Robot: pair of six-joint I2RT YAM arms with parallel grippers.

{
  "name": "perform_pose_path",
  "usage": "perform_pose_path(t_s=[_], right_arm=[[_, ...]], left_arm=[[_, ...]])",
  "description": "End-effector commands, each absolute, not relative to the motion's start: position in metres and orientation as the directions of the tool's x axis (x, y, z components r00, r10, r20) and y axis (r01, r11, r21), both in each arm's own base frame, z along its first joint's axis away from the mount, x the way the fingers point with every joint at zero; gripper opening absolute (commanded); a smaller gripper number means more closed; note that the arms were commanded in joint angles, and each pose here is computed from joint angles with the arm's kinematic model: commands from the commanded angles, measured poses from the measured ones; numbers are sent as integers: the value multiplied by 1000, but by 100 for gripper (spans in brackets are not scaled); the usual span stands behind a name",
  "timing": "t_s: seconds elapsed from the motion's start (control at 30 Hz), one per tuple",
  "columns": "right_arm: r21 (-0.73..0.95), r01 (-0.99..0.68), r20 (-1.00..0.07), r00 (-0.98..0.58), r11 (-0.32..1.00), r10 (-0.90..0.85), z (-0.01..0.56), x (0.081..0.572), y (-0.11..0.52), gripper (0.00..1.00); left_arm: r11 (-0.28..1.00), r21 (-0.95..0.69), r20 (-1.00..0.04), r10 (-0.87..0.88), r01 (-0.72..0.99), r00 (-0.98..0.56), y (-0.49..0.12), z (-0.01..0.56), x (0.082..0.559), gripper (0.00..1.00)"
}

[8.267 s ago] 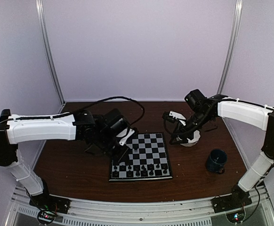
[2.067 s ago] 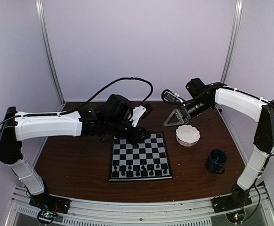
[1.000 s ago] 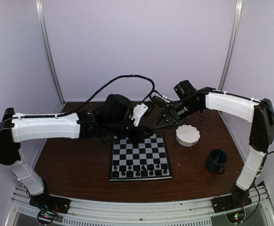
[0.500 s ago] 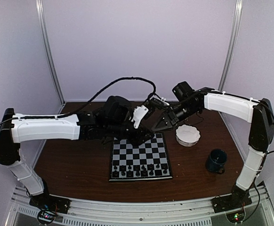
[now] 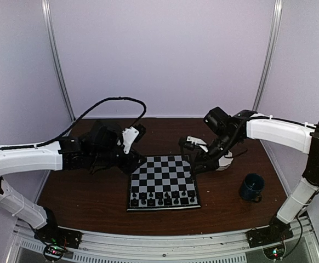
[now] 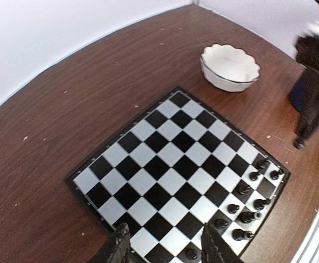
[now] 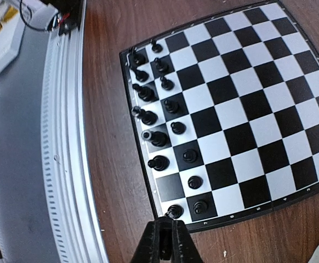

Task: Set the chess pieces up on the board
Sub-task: Place the knight at b8.

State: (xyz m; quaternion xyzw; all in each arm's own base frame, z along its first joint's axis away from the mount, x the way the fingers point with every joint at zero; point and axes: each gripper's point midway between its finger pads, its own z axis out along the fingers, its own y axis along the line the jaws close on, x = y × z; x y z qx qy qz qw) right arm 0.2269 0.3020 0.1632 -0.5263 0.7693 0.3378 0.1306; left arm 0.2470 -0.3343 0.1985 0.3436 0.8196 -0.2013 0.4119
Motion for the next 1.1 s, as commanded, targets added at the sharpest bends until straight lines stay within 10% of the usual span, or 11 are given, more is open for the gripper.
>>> perform_pose_path(t_s=[0.0, 1.07], right_arm=[[38, -994, -567, -109, 106, -816, 145, 222, 304, 6], [-50, -992, -403, 124, -113, -907, 55, 180, 331, 7]], left_arm=[[806, -65, -844, 270, 588, -463, -298, 208, 271, 45], [835, -106, -822, 232, 540, -520, -299, 197, 282, 45]])
